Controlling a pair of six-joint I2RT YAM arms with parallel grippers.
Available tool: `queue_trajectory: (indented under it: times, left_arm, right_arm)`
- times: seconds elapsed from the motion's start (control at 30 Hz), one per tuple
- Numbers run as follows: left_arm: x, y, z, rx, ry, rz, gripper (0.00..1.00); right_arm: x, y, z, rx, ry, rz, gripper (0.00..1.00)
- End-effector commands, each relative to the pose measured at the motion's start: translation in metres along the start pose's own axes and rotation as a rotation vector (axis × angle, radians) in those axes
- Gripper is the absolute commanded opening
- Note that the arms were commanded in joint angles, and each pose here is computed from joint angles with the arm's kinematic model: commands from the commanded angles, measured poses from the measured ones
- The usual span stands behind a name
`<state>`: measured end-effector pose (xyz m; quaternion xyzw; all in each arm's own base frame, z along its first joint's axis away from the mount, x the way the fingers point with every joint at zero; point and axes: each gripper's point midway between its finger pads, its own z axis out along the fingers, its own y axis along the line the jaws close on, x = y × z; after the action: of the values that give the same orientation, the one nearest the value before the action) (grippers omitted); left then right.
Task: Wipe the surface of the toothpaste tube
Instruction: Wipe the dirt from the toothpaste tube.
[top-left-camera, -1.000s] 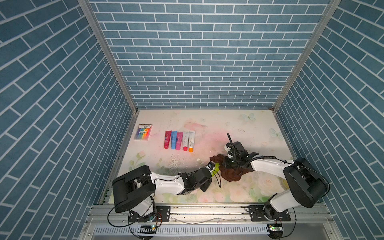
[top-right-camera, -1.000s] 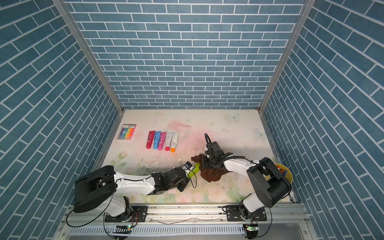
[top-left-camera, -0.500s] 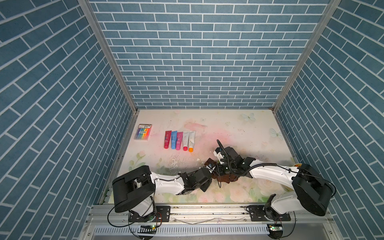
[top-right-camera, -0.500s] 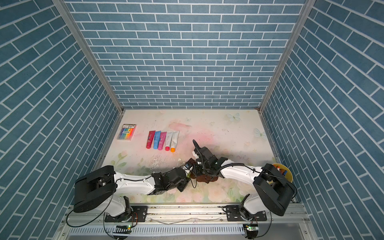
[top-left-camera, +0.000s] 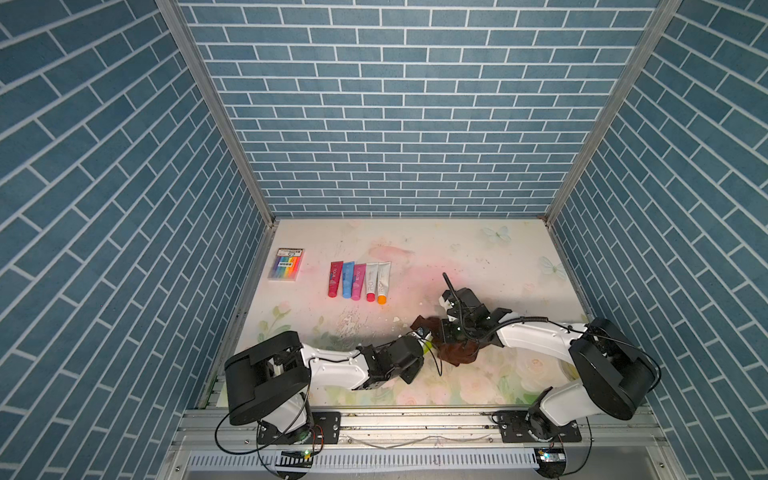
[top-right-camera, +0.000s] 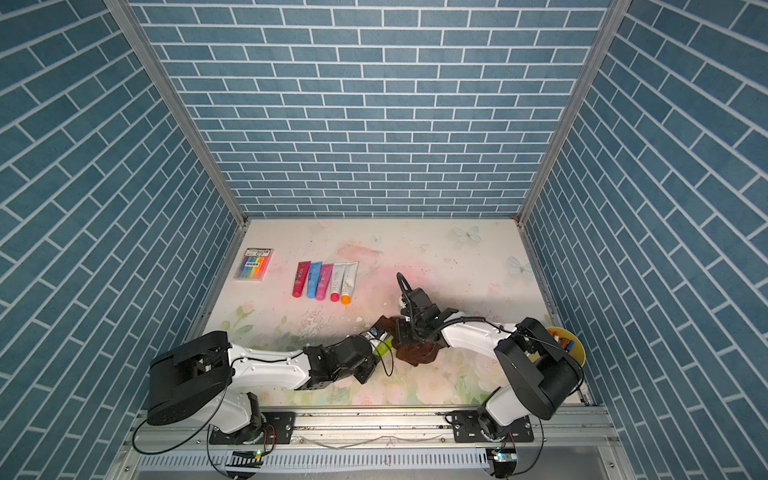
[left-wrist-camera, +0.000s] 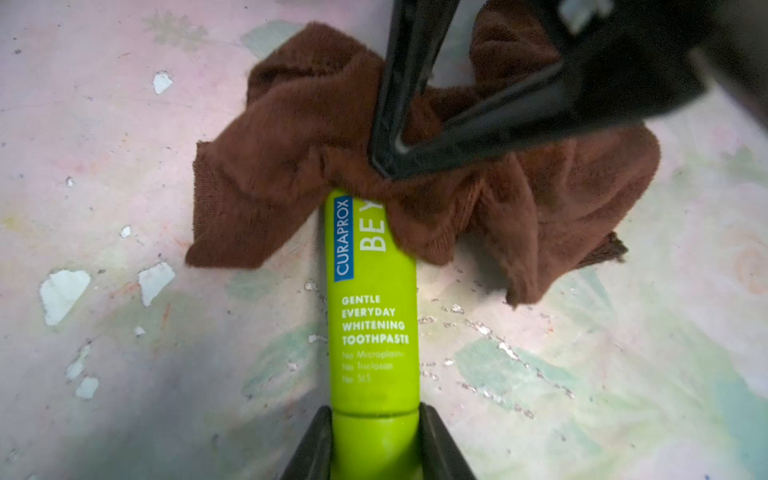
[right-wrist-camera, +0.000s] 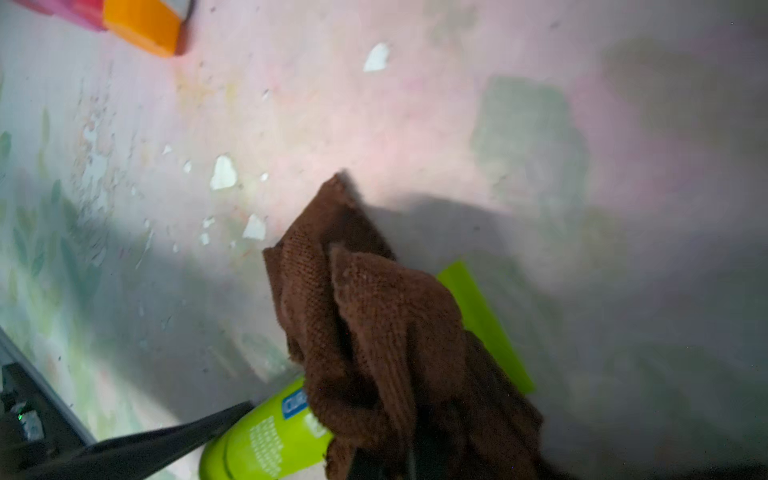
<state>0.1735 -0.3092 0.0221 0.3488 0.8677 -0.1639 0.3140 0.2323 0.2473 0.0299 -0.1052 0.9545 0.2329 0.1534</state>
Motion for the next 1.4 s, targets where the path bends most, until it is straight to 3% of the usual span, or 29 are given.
queue_trajectory:
  times: [0.0,0.1,0.2,0.37,0.47,0.67,0.8,1.03,1.37]
  left_arm:
    - [0.018,0.0,0.003,-0.002,0.067,0.033,0.0]
    - [0.018,0.001,0.003,-0.006,0.067,0.034,0.0]
    - [0.018,0.0,0.002,-0.003,0.066,0.034,0.0]
    - [0.018,-0.001,0.003,0.002,0.067,0.036,0.0]
    - [0.018,-0.001,0.003,0.004,0.066,0.036,0.0]
    - [0.019,-0.001,0.003,0.004,0.069,0.036,0.0]
    - [0.019,-0.001,0.003,0.005,0.07,0.037,0.0]
    - [0.018,-0.001,0.003,0.005,0.067,0.038,0.0]
    - [0.019,-0.001,0.002,0.006,0.066,0.036,0.0]
  right_arm:
    - [0.023,-0.078,0.004,0.29,0.071,0.041,0.0]
    - [0.018,-0.075,0.001,0.272,0.054,0.032,0.0]
    - [0.014,-0.038,-0.001,0.096,0.037,-0.006,0.0]
    - [0.017,0.017,-0.015,0.004,-0.002,-0.141,0.0]
    - [0.025,0.042,-0.014,-0.099,0.012,-0.148,0.0]
    - [0.04,0.056,0.005,-0.171,0.053,-0.146,0.0]
    - [0.045,0.039,0.016,-0.103,0.079,-0.115,0.0]
    - [0.037,-0.034,0.018,0.113,0.078,0.004,0.0]
    - [0.027,-0.095,0.018,0.267,0.071,0.094,0.0]
